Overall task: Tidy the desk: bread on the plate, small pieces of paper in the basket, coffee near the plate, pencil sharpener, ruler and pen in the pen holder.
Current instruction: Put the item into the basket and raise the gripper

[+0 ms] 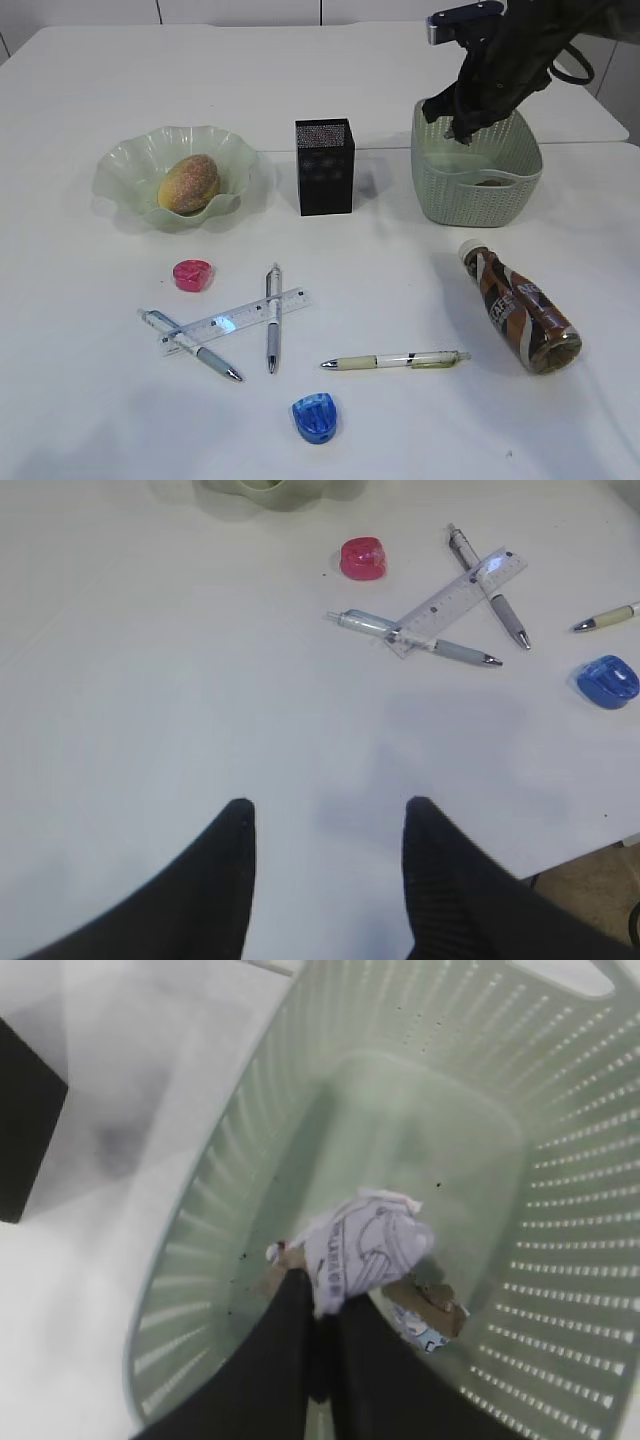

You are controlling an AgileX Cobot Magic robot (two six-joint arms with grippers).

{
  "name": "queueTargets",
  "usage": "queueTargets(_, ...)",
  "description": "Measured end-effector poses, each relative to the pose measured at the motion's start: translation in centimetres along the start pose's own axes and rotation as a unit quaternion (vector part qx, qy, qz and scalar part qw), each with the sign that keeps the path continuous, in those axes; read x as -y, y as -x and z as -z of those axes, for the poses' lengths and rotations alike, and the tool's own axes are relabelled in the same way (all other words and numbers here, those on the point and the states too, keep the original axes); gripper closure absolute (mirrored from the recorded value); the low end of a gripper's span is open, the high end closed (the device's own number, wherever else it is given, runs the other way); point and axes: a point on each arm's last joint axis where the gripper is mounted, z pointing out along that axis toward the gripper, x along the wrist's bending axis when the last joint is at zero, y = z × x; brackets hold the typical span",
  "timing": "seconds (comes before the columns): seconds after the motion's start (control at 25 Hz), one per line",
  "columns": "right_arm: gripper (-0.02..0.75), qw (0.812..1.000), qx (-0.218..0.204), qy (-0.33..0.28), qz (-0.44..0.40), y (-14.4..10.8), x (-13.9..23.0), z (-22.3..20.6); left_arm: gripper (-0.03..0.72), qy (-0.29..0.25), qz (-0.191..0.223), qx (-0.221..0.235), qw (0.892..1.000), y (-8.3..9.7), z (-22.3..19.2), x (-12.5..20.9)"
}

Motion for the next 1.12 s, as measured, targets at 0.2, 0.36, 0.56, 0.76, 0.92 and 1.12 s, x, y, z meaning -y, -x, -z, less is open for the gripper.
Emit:
queueTargets(0.2, 0.601, 1.000, 0.008, 0.009, -0.013, 1.0, 0.0, 0.0, 0.358, -0.004, -0.001, -0.001, 1.000, 0.0, 0.0, 0.1)
queueTargets(0.36, 0.419, 1.000, 0.011, 0.009, -0.022, 1.6, 0.1, 0.0, 0.358, -0.008, -0.001, -0.002, 1.000, 0.0, 0.0, 0.1)
queueTargets(0.56, 0.348, 1.000, 0.011, 0.008, -0.025, 1.6, 0.1, 0.0, 0.358, -0.009, -0.001, -0.002, 1.000, 0.0, 0.0, 0.2)
queueTargets(0.76, 0.342, 0.999, 0.008, -0.020, -0.029, 1.7, 0.0, 0.8, 0.358, -0.009, -0.001, -0.003, 1.000, -0.1, 0.0, 0.2)
queueTargets(0.92, 0.341, 0.998, -0.015, -0.047, -0.043, 1.5, -0.4, 2.3, 0.358, -0.009, -0.002, -0.004, 1.000, -0.1, 0.0, 0.2)
queueTargets(1.12, 0.340, 0.993, -0.042, -0.100, -0.053, 1.0, 0.2, 3.2, 0.358, -0.009, -0.002, -0.004, 1.000, -0.1, 0.0, 0.2)
